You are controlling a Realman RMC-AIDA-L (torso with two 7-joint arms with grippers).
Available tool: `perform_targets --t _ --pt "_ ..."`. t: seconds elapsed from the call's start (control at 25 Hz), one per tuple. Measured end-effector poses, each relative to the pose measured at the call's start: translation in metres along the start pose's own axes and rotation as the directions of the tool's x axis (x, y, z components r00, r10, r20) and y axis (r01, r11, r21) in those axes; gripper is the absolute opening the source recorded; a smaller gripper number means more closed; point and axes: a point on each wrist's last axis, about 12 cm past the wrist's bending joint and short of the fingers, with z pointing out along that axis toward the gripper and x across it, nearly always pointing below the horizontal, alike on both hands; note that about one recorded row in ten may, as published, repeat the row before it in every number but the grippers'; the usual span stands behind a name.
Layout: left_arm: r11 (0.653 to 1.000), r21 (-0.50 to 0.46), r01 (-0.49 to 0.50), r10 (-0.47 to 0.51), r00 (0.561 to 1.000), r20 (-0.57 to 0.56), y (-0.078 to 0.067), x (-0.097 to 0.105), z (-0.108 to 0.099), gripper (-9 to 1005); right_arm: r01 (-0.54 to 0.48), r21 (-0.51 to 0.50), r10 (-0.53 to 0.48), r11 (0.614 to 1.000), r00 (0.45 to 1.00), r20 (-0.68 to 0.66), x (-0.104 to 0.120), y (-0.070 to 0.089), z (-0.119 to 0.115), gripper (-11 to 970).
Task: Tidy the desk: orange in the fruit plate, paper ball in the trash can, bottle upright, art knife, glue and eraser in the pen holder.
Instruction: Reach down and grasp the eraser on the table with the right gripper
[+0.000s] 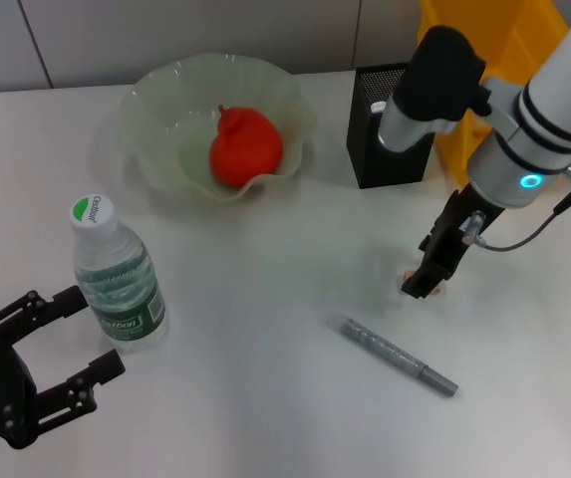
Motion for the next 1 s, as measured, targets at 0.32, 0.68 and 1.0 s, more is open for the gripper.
perform_targets --t 0.32,0.68,1.0 --pt "1.000 0.002 -0.004 0.004 1.000 -0.003 0.0019 -0.0006 0.0023 786 0.003 0.013 -0.002 1.000 1.000 -0.006 -0.0026 -0.0020 0.0046 604" --pt "1.000 0.000 -0.006 0.006 1.000 -0.001 0.0028 -0.0013 0.0025 786 0.011 0.003 -0.011 1.000 1.000 -0.029 -0.0038 -0.0003 0.0082 580" --pt "1.000 0.001 -0.007 0.007 1.000 -0.001 0.0029 -0.0015 0.0027 786 0.019 -0.004 -0.019 1.000 0.999 -0.046 -0.0026 0.0016 0.0110 480"
